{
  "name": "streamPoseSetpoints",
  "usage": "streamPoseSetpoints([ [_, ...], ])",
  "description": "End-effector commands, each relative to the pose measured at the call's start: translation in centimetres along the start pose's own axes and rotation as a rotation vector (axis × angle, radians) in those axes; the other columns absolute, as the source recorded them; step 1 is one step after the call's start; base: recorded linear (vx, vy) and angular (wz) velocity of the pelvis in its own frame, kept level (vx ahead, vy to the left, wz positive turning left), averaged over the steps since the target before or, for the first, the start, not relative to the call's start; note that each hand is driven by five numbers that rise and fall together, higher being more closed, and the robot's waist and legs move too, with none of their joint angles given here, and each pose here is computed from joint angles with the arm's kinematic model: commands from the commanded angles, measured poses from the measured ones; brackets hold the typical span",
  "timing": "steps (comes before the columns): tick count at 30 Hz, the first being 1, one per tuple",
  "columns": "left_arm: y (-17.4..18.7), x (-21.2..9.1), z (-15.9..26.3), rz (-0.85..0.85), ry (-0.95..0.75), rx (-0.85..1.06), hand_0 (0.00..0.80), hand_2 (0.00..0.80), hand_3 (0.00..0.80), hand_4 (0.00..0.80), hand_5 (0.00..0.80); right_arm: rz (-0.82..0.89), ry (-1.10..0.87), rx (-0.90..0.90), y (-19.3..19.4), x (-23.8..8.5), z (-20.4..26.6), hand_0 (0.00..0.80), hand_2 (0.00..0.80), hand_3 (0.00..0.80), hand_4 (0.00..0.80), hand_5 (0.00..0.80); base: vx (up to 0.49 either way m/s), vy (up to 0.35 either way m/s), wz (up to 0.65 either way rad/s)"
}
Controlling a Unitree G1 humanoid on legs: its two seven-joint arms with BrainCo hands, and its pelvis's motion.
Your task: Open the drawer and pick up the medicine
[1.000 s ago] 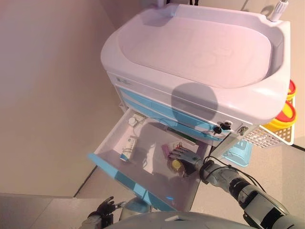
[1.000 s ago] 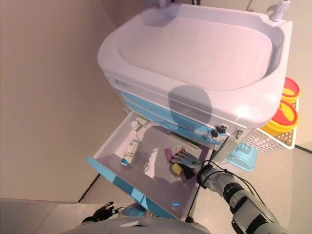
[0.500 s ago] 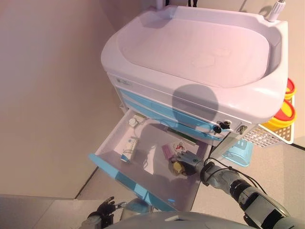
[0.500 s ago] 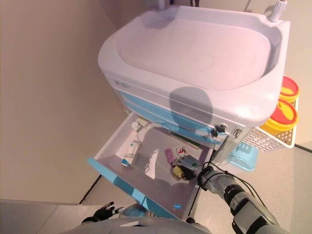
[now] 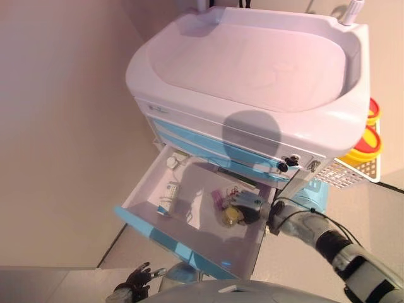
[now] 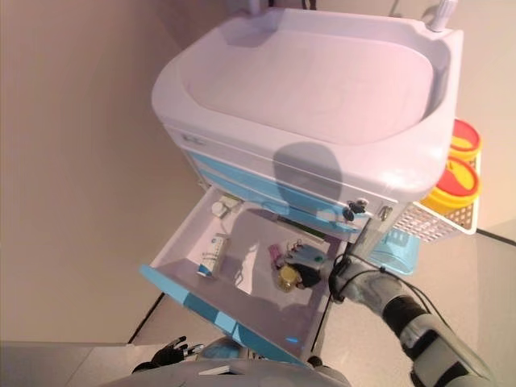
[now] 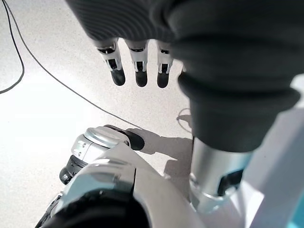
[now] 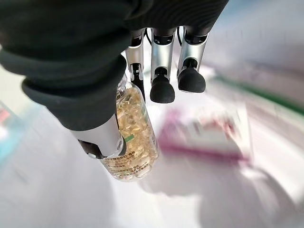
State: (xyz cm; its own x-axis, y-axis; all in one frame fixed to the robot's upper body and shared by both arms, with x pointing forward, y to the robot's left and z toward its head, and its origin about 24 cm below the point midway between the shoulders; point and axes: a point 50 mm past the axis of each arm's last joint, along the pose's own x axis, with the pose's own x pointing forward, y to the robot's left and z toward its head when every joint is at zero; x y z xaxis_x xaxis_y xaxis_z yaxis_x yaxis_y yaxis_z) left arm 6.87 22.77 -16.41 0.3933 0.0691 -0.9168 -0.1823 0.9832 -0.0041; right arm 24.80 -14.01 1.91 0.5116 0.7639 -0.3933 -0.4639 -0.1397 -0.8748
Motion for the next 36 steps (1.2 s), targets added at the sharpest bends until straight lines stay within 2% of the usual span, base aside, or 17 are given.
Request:
streamPoseSetpoints([
  [1,1.6,-0.1,0.6,0.033,-0.006,-0.017,0.0,0.0,0.0,0.0,0.0,-0.009,-0.2,0.253,-5.0,-0.6,2.4,0.8,0.8,0.8,0.8,0.8,-0.012,0.0,-0.13],
  [5,2.4,-0.2,0.8,0.054,-0.006,-0.044,0.0,0.0,0.0,0.0,0.0,0.023,-0.4,0.62,-10.3,-1.8,3.7,0.8,0.8,0.8,0.8,0.8,-0.011,0.004,-0.14],
  [7,2.3,-0.1,1.0,0.058,-0.004,-0.047,0.0,0.0,0.0,0.0,0.0,-0.015,-0.502,0.735,-12.6,-1.7,4.5,0.8,0.8,0.8,0.8,0.8,-0.011,0.014,-0.21],
  [11,2.1,0.0,1.2,0.056,0.007,-0.048,0.0,0.0,0.0,0.0,0.0,-0.262,-0.636,0.802,-17.9,-1.9,5.5,0.8,0.8,0.8,0.8,0.8,-0.012,0.021,-0.07],
  [14,1.9,0.1,1.3,0.05,0.021,-0.036,0.0,0.0,0.0,0.0,0.0,-0.54,-0.638,0.817,-21.6,-3.4,4.4,0.8,0.8,0.8,0.8,0.8,-0.003,0.008,-0.01],
  [19,2.2,0.1,1.8,0.053,0.03,-0.031,0.0,0.0,0.0,0.0,0.0,-0.79,-0.488,0.797,-24.7,-5.3,1.3,0.8,0.8,0.8,0.8,0.8,0.001,0.012,0.02],
  [23,2.8,0.1,2.8,0.062,0.037,-0.025,0.0,0.0,0.0,0.0,0.0,-0.949,-0.218,0.676,-27.0,-8.0,-2.0,0.8,0.8,0.8,0.8,0.8,0.001,0.006,0.02],
  [30,3.8,-0.1,3.5,0.08,0.065,0.002,0.0,0.0,0.0,0.0,0.0,-1.03,0.098,0.618,-29.8,-11.8,-5.8,0.8,0.8,0.8,0.8,0.8,0.006,0.0,0.08],
  [36,4.5,-0.2,3.5,0.088,0.086,0.023,0.0,0.0,0.0,0.0,0.0,-1.011,0.332,0.414,-31.2,-13.9,-6.9,0.8,0.8,0.8,0.8,0.8,0.008,0.001,0.08],
])
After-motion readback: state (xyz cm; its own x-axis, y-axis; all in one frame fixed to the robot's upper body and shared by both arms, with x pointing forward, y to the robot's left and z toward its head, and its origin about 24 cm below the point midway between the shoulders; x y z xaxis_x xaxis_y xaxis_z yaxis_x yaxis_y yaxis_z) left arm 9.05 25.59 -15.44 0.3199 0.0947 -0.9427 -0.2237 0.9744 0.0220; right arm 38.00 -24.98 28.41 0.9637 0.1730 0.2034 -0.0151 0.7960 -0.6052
